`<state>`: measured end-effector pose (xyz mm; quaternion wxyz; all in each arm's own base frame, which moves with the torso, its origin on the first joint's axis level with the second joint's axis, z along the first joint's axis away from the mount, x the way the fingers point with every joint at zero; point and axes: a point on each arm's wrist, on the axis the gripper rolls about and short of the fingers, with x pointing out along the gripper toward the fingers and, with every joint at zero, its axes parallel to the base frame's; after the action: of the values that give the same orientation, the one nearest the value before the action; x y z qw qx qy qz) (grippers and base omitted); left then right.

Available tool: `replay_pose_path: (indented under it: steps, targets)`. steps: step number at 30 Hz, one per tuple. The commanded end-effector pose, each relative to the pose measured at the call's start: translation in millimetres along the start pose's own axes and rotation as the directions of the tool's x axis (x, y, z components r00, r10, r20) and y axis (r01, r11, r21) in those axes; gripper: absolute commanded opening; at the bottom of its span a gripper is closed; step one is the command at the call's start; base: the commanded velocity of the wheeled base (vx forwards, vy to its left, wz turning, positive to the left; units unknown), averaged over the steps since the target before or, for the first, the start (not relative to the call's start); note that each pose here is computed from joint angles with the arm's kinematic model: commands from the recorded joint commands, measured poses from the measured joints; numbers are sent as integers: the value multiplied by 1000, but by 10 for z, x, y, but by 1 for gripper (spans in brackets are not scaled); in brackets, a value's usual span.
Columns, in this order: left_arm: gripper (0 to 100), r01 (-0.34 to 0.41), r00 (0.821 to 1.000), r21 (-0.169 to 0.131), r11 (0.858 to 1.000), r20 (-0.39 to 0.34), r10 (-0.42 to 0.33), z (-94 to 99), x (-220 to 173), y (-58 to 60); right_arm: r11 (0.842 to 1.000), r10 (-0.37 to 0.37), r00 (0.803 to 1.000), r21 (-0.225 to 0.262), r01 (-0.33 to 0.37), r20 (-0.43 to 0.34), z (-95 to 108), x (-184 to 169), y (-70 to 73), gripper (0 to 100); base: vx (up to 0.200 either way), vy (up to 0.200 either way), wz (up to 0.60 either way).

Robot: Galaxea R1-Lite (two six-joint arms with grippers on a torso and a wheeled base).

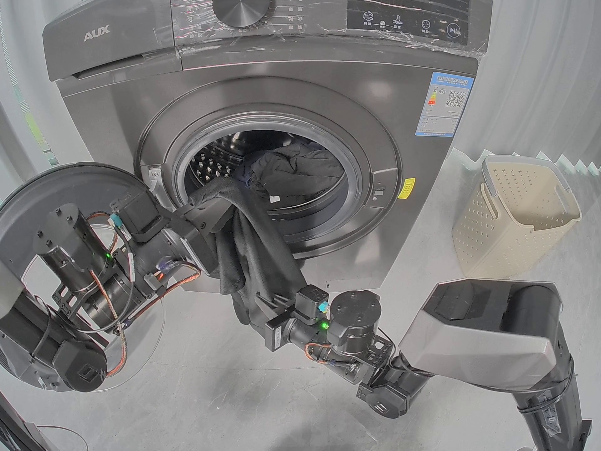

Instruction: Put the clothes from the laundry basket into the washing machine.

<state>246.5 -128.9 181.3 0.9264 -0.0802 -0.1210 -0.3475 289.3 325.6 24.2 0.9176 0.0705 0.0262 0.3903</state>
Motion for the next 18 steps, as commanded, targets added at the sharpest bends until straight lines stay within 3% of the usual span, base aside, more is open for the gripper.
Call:
replay_pose_path:
  steps: [1,9,14,18]
  targets:
    - [0,-16,1000,1,1000,-7,16,-18,-10,44,1000,8,1000,2,-8,10,214,-161,52,0,0,0,0]
    - [0,-47,999,10,999,-9,47,-14,-35,139,1000,-15,1000,-1,15,15,666,-665,-1,0,0,0,0]
    - [0,-54,998,11,999,-11,54,-16,-47,150,995,-98,995,-6,98,-2,845,-1043,-264,0,0,0,0]
    - [0,-54,998,10,998,-14,54,-22,-53,149,991,-134,991,-8,134,2,932,-1213,-380,0,0,0,0]
